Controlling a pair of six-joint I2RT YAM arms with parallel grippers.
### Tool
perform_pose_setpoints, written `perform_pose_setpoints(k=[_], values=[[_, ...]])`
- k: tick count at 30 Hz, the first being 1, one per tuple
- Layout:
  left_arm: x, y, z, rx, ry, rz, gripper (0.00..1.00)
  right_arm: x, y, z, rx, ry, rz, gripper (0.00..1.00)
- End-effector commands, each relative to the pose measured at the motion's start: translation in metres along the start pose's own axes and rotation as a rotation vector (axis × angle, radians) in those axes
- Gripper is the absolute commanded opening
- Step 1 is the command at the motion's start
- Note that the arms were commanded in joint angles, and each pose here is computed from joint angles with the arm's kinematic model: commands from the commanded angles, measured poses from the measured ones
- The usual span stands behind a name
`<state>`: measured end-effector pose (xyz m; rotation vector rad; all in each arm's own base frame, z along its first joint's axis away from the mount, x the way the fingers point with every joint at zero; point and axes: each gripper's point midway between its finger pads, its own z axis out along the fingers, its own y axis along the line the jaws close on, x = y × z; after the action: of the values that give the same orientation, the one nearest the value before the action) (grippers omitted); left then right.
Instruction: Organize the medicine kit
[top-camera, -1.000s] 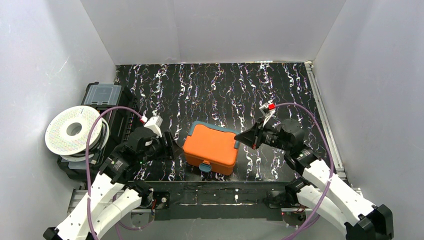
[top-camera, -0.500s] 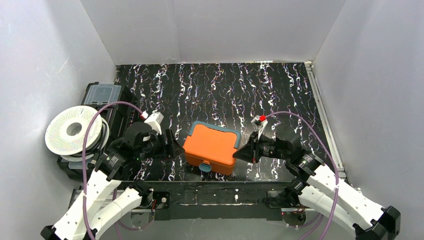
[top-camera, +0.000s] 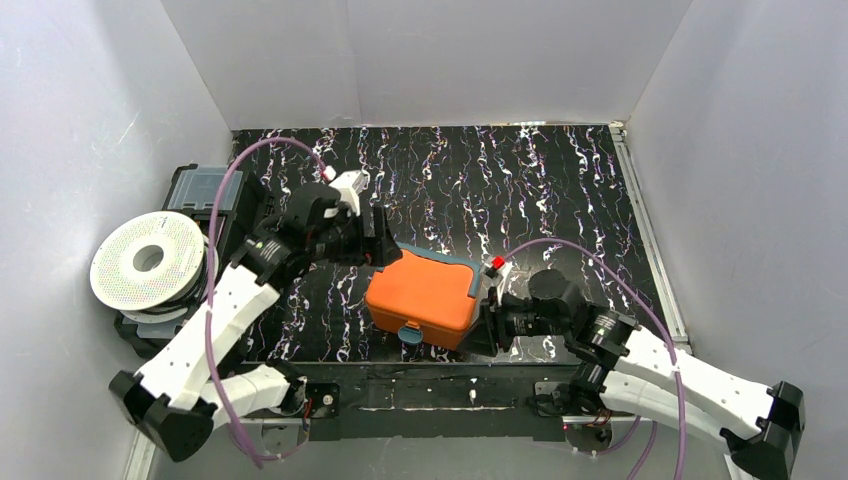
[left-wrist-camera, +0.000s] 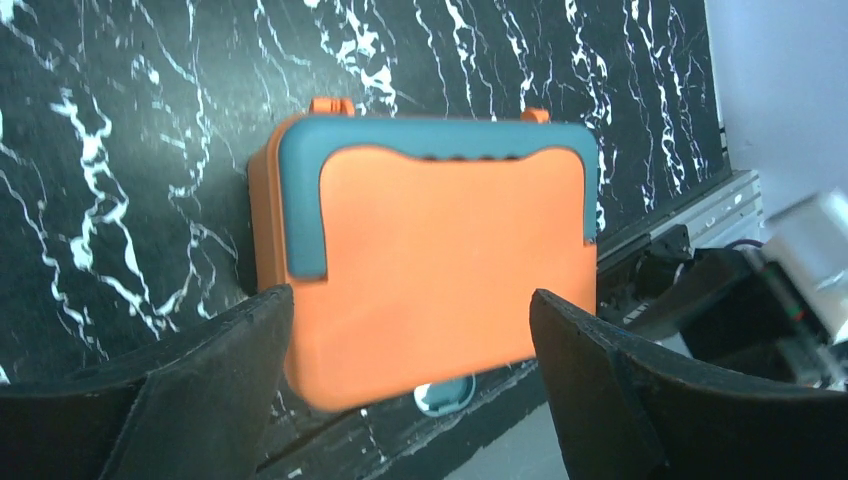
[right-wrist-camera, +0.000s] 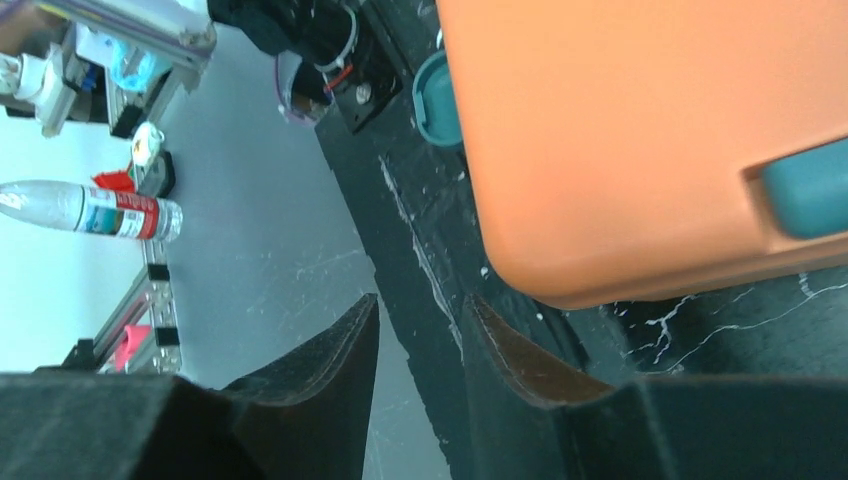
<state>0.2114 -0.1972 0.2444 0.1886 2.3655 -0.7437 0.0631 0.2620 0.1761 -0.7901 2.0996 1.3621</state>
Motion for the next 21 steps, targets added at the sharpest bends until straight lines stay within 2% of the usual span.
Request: perform_pose_setpoints(k=[1,5,9,21], values=[[-0.034,-0.011,0.012,0.015,-0.043,0.096,0.91,0.005,0.008,0.006,0.011,0.05,-0.017,0.46],[-0.053,-0.015,0.031,0.012,-0.046,0.131,0.98,0.018,0.006,0.016,0.039,0.091,-0.005,0.49],[-0.066,-0.021,0.055,0.032,-0.029,0.151,0.98,0.028,0.001,0.024,0.078,0.099,0.012,0.51],[-0.069,-0.01,0.129,0.018,0.097,0.136,0.98,0.021,-0.041,0.034,0.304,-0.069,0.112,0.53]])
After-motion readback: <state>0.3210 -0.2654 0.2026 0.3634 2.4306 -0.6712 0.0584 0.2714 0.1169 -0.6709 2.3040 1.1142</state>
